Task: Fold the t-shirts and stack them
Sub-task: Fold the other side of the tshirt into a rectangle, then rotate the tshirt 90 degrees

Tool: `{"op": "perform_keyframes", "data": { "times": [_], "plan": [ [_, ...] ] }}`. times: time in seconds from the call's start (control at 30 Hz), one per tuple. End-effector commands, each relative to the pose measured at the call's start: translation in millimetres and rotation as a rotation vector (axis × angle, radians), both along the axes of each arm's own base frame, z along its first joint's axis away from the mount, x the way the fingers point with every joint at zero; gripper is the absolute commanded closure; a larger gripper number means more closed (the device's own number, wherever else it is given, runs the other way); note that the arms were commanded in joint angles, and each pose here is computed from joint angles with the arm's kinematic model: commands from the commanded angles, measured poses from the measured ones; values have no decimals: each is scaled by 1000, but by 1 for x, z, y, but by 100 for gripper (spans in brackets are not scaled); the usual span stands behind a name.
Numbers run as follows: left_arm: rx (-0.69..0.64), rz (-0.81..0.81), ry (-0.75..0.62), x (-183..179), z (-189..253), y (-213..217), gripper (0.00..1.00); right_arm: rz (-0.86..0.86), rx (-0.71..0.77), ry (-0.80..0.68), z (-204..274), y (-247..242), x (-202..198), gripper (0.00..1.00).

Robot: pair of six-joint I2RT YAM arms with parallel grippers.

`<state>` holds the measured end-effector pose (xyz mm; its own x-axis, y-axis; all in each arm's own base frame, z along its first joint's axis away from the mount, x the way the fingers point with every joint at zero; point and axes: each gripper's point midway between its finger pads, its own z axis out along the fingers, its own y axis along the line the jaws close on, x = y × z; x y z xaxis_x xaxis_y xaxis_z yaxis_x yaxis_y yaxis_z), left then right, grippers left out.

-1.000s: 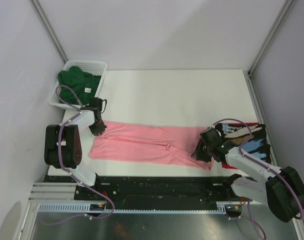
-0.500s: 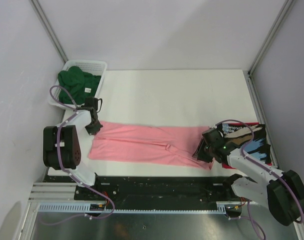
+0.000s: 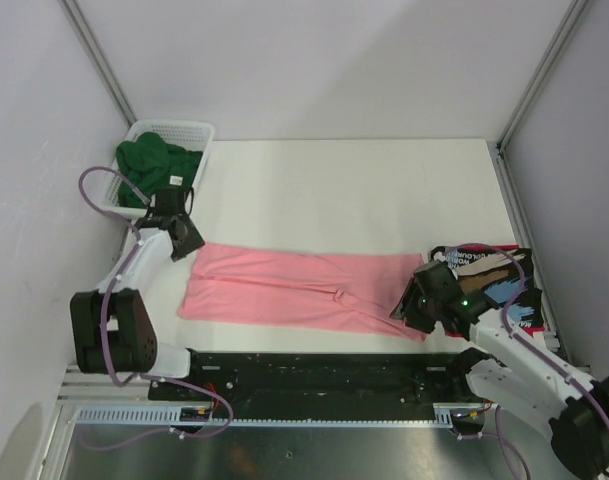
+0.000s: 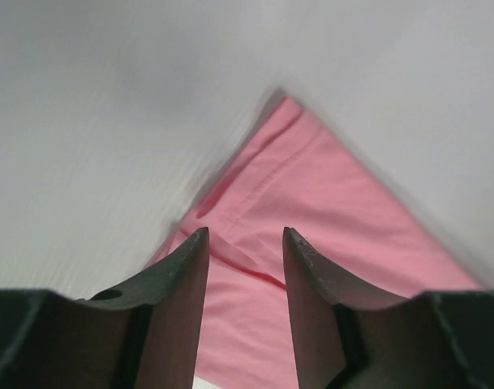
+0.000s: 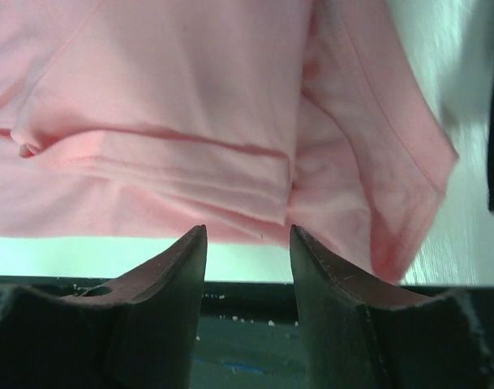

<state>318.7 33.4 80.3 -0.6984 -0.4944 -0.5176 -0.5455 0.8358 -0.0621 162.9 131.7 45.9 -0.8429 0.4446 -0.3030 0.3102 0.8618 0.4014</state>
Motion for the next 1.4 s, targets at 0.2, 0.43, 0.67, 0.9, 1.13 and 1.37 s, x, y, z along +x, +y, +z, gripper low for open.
{"op": "perform_keyframes", "data": {
  "times": [0.2,0.43,0.67,0.9,1.13,1.37],
  "plan": [
    [-103,-262,-206,4,63,-77,53,-201,89,180,7,-10,-56,48],
    [-156,-372,-211,-8,65,-109,53,-309,179,178,3,3,-43,48],
    [-165,-407,-229,-14,70,-113,53,-406,133,137,-11,-2,-23,47],
    [-158,-417,-235,-13,72,-113,52,-519,141,82,-32,-10,-12,48],
    [-168,-425,-228,-12,69,-115,53,-505,95,7,-34,-8,13,52],
    [-196,-450,-216,-13,64,-123,53,-377,-8,-17,-31,2,87,59]
  ]
}}
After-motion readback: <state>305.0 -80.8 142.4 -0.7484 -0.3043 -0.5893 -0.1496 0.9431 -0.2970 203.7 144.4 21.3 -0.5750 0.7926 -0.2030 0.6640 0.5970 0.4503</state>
